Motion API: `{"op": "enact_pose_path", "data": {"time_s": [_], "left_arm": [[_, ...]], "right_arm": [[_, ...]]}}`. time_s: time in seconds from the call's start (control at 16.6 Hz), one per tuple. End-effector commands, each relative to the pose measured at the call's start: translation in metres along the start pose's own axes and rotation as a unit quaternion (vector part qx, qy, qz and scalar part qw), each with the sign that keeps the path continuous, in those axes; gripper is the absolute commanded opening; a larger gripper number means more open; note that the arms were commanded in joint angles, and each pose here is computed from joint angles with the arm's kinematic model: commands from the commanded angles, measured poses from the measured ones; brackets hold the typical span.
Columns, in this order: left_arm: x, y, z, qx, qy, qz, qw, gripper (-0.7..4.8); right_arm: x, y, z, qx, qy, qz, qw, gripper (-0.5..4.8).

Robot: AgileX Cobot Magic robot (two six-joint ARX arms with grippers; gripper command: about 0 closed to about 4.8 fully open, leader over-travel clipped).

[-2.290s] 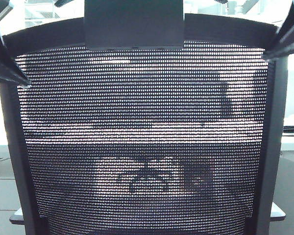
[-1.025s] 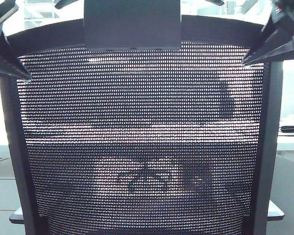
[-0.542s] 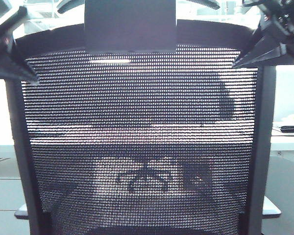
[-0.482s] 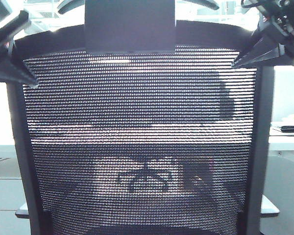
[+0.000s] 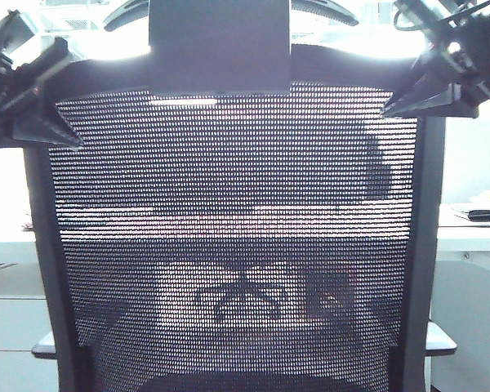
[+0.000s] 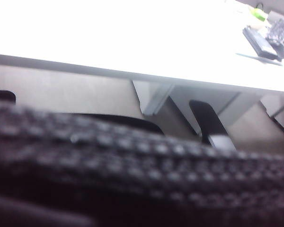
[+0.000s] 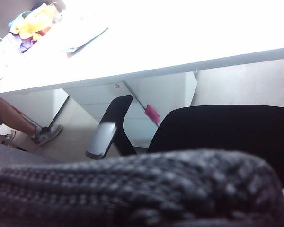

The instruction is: Push the black chair under the table.

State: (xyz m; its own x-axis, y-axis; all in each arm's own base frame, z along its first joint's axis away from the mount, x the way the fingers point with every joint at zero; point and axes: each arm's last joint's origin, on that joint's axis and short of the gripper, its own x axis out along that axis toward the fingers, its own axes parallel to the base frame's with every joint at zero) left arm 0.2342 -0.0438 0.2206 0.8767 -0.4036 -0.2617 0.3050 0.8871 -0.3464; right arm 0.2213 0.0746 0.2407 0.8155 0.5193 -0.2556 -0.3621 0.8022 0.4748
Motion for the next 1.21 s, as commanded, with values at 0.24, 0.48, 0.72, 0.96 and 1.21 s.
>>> {"op": "enact_pose_path", "data": {"time_s": [0.24, 0.48, 0.72, 0.96, 1.21], "left_arm": [[0.024, 0.005, 0.029, 0.024, -0.057, 0.038, 0.997, -0.06], [0.038, 0.006, 0.042, 0.039, -0.069, 0.05, 0.996, -0.06], [0.045, 0.011, 0.04, 0.047, -0.073, 0.06, 0.994, -0.06], [0.054, 0.015, 0.037, 0.046, -0.07, 0.061, 0.995, -0.06], [0.061, 0.015, 0.043, 0.053, -0.084, 0.056, 0.993, -0.06]], "right_arm": [[0.026, -0.002, 0.028, -0.007, -0.058, -0.028, 0.998, -0.05], [0.044, -0.001, 0.044, -0.012, -0.065, -0.024, 0.998, -0.06], [0.059, -0.002, 0.052, -0.021, -0.073, -0.021, 0.997, -0.05], [0.069, -0.007, 0.046, -0.022, -0.067, -0.023, 0.997, -0.05], [0.079, -0.013, 0.047, -0.025, -0.083, -0.017, 0.996, -0.05]]}}
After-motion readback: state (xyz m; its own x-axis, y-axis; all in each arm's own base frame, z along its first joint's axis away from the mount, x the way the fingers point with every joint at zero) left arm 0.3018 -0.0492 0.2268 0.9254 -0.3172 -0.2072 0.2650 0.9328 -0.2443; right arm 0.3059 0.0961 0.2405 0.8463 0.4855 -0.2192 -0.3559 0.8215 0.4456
